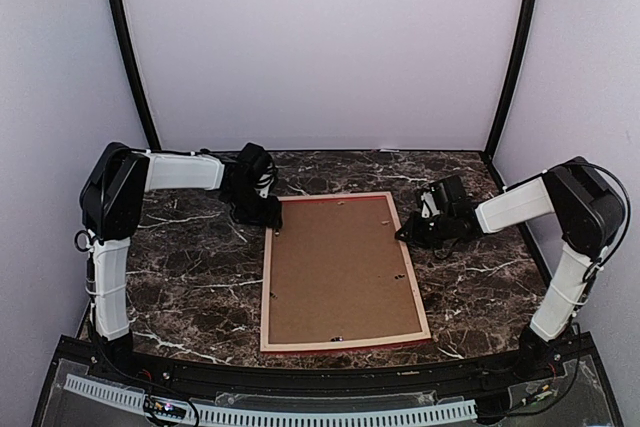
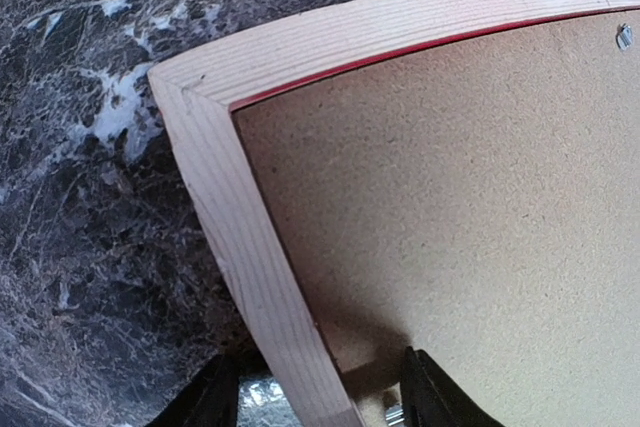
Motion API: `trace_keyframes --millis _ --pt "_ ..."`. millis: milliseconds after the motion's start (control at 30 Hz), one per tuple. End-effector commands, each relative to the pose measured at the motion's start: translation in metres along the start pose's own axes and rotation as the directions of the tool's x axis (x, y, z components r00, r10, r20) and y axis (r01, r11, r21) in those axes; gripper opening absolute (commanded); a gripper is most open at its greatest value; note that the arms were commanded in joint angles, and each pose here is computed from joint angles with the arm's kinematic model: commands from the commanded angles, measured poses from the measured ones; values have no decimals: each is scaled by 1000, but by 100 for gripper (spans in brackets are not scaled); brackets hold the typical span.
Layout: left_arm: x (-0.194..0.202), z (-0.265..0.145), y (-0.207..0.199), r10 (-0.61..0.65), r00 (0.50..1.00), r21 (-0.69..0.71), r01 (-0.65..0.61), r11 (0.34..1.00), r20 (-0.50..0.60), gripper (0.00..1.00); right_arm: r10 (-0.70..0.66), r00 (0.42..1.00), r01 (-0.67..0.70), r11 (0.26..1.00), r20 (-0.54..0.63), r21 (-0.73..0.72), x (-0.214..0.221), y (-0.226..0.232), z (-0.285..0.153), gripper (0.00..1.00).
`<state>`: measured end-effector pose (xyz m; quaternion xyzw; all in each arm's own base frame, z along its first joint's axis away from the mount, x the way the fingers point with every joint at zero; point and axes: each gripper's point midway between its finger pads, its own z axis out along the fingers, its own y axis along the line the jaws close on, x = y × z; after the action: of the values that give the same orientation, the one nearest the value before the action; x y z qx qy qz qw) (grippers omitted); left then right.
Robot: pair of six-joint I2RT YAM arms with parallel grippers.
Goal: Put the photo into the frame
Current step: Press the fastener onto the backboard.
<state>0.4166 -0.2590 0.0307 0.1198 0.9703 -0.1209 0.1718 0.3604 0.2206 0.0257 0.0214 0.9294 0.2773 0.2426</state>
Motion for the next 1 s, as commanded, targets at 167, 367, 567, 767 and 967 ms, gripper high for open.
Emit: trace_keyframes --millis 167,367,567,767,967 --pt "17 1 -2 -1 998 12 1 1000 -60 55 74 979 -60 995 -187 79 59 -28 11 0" --pt "18 1 -7 -6 998 42 9 999 -56 58 75 979 -62 995 -190 77 60 -28 12 0" --pt "16 -1 -11 -11 999 65 14 998 -48 59 76 979 -61 995 -191 80 61 -29 12 0" --pt "21 -4 -6 -6 998 32 8 999 -56 58 76 978 -62 995 -196 77 62 -30 14 0" --pt "28 -3 -2 2 997 6 -2 1000 -71 55 75 977 -62 995 -198 74 61 -29 15 0"
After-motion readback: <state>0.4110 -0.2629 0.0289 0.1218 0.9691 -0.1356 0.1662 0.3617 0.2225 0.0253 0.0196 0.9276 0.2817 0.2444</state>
